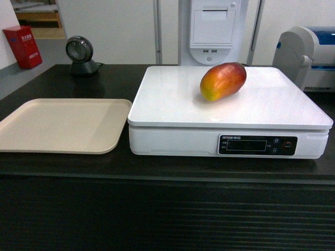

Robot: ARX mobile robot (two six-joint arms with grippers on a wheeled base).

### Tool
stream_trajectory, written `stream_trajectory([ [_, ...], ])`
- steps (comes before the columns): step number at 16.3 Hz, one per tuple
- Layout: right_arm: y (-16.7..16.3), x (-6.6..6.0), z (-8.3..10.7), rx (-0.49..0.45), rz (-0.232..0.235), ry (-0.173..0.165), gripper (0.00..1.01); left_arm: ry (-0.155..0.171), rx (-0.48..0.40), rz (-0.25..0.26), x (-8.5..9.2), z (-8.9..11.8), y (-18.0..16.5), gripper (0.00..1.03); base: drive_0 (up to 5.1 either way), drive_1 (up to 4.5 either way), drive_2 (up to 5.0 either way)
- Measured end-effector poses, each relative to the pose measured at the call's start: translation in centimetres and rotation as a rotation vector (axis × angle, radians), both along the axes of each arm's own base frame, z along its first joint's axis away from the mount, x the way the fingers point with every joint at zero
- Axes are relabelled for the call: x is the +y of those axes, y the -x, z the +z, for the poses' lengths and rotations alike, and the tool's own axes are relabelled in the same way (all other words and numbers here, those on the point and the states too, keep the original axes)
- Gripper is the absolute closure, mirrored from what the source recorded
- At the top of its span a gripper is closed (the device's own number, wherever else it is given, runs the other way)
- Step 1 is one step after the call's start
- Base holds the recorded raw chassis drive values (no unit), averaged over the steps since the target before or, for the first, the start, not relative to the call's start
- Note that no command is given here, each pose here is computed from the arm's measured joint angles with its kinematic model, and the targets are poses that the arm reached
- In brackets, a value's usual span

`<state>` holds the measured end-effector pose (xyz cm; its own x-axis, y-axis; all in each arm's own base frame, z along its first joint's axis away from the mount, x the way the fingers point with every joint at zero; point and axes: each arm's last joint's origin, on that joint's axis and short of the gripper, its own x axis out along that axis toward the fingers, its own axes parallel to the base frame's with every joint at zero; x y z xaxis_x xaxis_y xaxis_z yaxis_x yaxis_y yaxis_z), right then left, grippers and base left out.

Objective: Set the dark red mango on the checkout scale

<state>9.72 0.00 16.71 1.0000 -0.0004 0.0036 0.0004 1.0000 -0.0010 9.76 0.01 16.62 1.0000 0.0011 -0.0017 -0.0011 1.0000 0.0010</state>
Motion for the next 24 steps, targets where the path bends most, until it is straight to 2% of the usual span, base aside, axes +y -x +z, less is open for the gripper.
stream_trajectory([
  [24,0.00,0.00,0.00,0.000,0.000,0.000,0.03,0.000,0.000,0.000,0.00,0.00,0.00,0.05,0.0,0.00,0.0],
])
